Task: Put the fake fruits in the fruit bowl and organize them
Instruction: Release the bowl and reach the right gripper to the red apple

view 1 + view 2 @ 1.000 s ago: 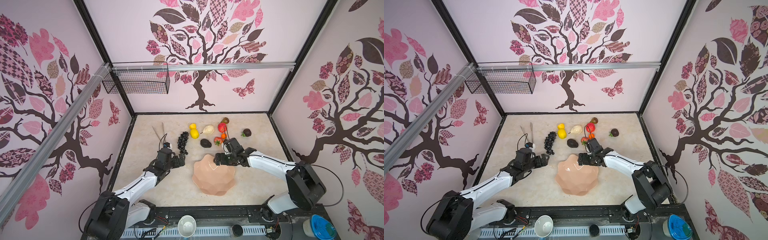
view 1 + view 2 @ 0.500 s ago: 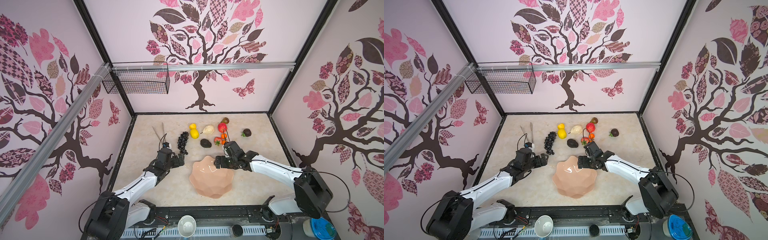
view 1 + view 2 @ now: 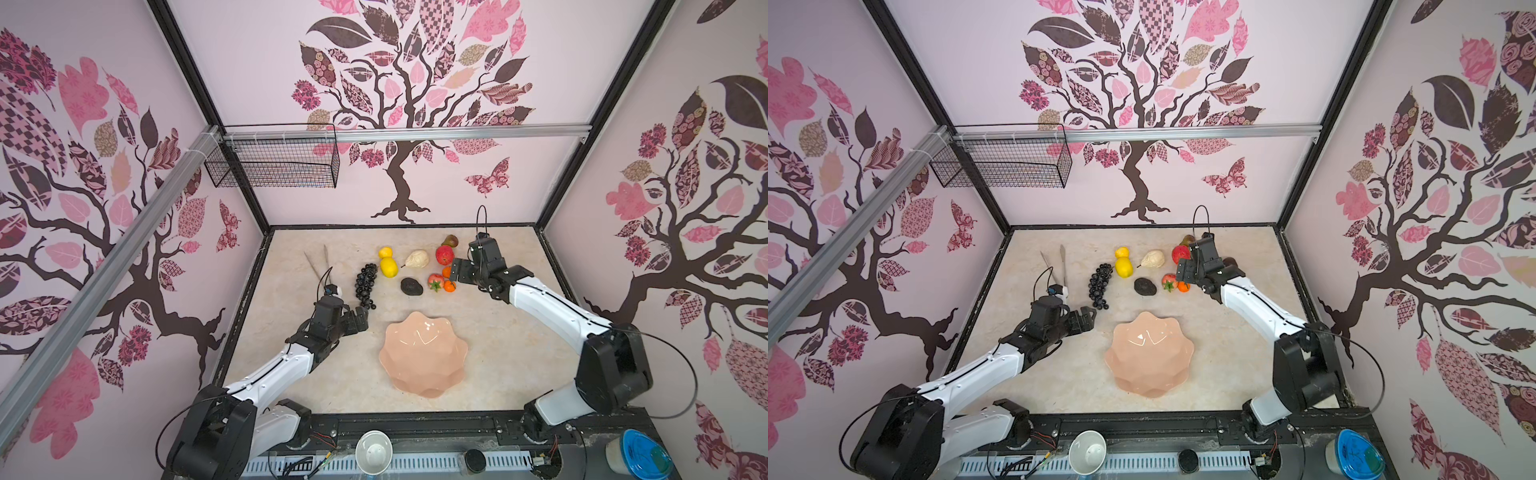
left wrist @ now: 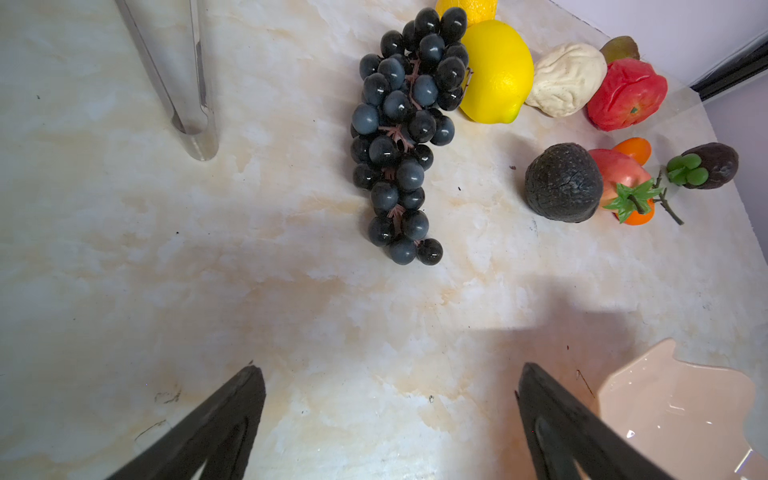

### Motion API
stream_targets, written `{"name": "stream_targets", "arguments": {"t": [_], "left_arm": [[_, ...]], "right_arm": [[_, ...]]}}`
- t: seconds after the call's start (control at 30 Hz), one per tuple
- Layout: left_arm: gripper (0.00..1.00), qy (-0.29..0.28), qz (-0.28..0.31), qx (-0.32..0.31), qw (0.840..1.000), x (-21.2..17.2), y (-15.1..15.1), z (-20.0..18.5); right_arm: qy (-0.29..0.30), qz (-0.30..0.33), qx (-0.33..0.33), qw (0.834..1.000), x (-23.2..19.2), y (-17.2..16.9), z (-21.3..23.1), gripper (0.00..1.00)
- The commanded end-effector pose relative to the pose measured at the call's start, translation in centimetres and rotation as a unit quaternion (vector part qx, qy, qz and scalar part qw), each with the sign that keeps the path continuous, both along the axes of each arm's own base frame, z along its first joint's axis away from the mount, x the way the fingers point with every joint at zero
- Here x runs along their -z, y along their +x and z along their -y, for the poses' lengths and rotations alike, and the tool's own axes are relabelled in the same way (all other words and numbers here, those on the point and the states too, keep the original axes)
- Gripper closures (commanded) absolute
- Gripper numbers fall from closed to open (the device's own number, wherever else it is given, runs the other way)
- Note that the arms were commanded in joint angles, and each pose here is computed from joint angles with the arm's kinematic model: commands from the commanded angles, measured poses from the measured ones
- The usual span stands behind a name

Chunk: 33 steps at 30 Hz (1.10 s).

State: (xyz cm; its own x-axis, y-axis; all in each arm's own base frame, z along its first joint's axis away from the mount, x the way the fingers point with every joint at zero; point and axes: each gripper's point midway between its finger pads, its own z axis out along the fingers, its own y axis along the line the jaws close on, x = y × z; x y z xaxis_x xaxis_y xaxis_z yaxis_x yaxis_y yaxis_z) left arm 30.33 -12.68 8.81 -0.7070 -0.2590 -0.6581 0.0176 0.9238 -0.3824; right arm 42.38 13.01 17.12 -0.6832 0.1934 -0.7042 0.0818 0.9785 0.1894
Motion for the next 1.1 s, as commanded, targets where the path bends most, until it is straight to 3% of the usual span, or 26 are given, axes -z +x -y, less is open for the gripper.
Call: {"name": "stream_targets", "arguments": {"t": [0.0,0.23,0.47,0.8,1.07], "left_arm": [[0.02,-0.009,0.019,0.004,1.000,-1.8,0.8,0.6],[0.02,-0.014,0.021,0.008,1.000,-2.2,0.6,0.7],[0.02,-0.025,0.024,0.010,0.999,-2.5,0.3,0.9],[0.02,-0.028,0.021,0.010,0.999,-2.3,0.3,1.0],[0.02,-0.030,0.019,0.012,0.999,-2.1,0.4,1.1]], "right_arm": [[-0.006,-0.008,-0.013,1.000,1.2,2.8,-0.8,0.02],[-0.025,-0.036,-0.030,0.999,4.0,8.4,-2.6,0.01],[-0.056,-0.089,-0.039,0.994,7.8,11.7,-2.6,0.02],[-0.100,-0.127,-0.013,0.987,11.6,13.7,-1.8,0.06],[-0.096,-0.129,-0.017,0.987,12.6,14.6,-2.3,0.13]]}}
